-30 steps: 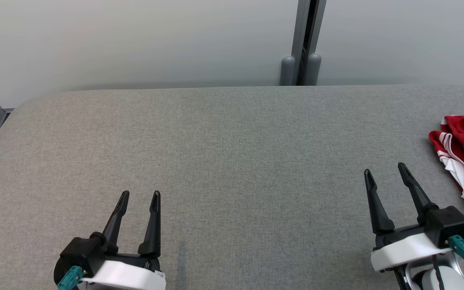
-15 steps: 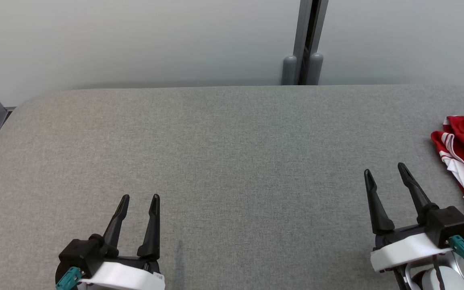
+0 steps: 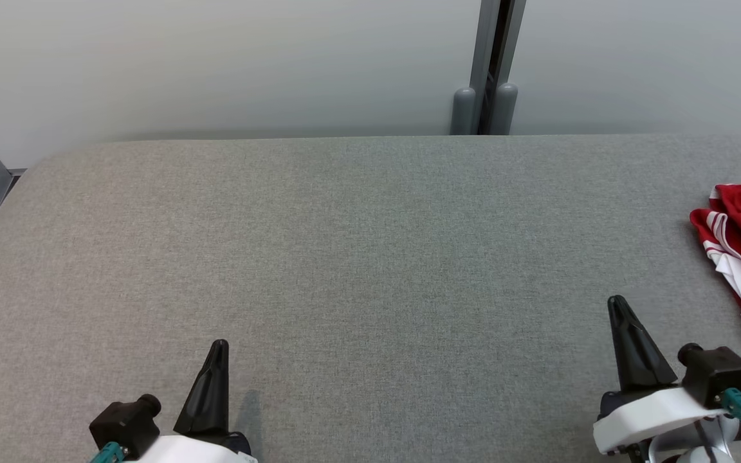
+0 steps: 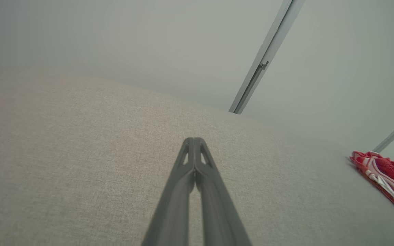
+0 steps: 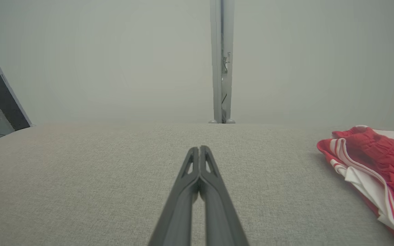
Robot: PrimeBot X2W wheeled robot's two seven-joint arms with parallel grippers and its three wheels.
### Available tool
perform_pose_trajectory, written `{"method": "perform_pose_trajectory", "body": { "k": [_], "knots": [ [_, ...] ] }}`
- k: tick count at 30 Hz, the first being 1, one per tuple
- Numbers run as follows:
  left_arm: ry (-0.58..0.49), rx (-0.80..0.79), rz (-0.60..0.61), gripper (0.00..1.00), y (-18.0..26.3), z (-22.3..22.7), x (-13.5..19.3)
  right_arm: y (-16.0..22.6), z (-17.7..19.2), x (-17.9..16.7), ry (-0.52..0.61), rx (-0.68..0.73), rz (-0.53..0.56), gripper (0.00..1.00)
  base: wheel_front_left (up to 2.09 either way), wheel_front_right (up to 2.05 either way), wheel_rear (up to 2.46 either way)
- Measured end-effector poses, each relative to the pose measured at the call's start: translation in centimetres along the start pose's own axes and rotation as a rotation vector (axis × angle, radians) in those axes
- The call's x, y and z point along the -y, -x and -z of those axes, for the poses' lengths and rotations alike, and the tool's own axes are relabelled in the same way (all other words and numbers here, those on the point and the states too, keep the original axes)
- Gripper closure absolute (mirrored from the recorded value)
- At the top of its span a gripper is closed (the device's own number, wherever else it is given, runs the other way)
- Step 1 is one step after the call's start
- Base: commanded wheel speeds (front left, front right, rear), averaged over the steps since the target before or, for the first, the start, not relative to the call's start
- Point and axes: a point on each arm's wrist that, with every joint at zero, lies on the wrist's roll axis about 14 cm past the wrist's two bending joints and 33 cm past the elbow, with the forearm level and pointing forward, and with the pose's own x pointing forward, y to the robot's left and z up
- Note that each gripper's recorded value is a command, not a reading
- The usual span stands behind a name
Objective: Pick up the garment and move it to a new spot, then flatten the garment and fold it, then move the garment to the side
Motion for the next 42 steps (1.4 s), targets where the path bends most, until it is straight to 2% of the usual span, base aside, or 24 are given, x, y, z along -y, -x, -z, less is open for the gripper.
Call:
{"method": "perform_pose_trajectory", "body": {
  "k": [21,42],
  "knots": [
    [0.308,-0.013,-0.033,1.00,-1.5,-0.6,-0.4,0.5,0.1,3.7,-0.384,-0.020,0.149,1.00,0.00,0.00,0.00],
    [0.554,-0.015,-0.036,1.00,-2.6,-1.3,-0.4,1.1,0.1,6.0,-0.696,-0.008,0.224,1.00,0.00,0.00,0.00]
  ]
}}
